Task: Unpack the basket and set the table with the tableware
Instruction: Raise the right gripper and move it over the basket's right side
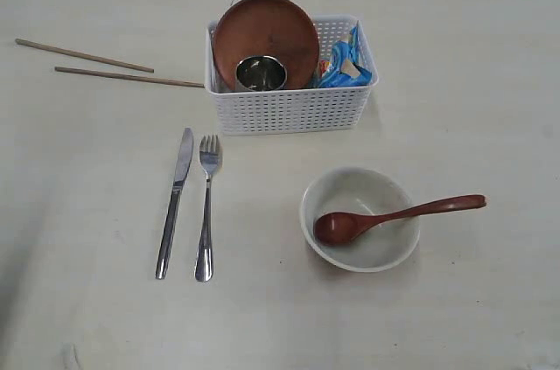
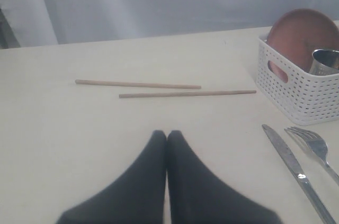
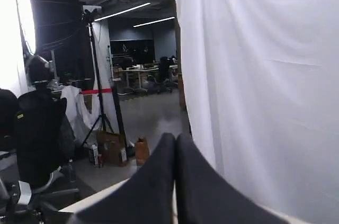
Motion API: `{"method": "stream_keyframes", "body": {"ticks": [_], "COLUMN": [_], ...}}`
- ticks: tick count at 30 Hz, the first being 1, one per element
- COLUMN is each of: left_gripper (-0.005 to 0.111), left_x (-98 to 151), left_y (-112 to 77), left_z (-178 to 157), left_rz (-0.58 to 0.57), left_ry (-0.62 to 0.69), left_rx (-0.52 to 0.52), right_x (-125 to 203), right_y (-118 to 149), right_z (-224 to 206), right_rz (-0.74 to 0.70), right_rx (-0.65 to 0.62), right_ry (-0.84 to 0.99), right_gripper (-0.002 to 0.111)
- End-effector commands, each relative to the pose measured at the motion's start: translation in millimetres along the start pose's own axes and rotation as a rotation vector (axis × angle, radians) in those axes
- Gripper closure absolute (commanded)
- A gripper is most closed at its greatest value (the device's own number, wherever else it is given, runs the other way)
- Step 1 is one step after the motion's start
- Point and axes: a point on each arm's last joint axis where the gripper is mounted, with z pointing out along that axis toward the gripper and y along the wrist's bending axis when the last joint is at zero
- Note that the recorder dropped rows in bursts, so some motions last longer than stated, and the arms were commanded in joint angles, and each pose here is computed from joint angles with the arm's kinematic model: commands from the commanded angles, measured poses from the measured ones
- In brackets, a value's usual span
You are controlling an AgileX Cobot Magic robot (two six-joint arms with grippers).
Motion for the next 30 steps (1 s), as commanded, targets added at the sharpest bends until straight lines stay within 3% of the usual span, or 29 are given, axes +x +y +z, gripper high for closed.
{"method": "stream_keyframes", "body": {"ticks": [1,2,4,8,9,14,16,18,22,30], "left_gripper": [0.107,0.107,0.107,0.107,0.107,0.107,0.107,0.107,0.107,0.107], "left_x": [0,0,0,0,0,0,0,0,0,0], "left_y": [0.1,0.1,0.1,0.1,0.1,0.1,0.1,0.1,0.1,0.1], "left_z": [0,0,0,0,0,0,0,0,0,0], "left_rz": [-0.002,-0.002,-0.002,-0.002,-0.002,-0.002,-0.002,-0.002,-0.002,-0.002], "left_ry": [-0.013,-0.013,-0.013,-0.013,-0.013,-0.013,-0.013,-0.013,-0.013,-0.013], "left_rx": [-0.002,-0.002,-0.002,-0.002,-0.002,-0.002,-0.002,-0.002,-0.002,-0.002], "right_x": [13,21,30,36,36,32,37,45,65,111], "right_y": [-21,-30,-35,-20,-15,15,25,45,73,80], "right_z": [11,21,43,105,115,155,164,176,190,194], "right_rz": [0.186,0.209,0.09,-0.002,-0.016,0.005,0.021,0.027,0.025,0.013], "right_rx": [0.298,0.436,0.54,0.508,0.496,0.466,0.426,0.266,0.1,-0.061], "right_ry": [0.149,0.252,0.399,0.426,0.413,0.364,0.413,0.437,0.557,0.902], "right_gripper": [0.109,0.108,0.104,0.073,0.071,0.088,0.086,0.079,0.069,0.089]}}
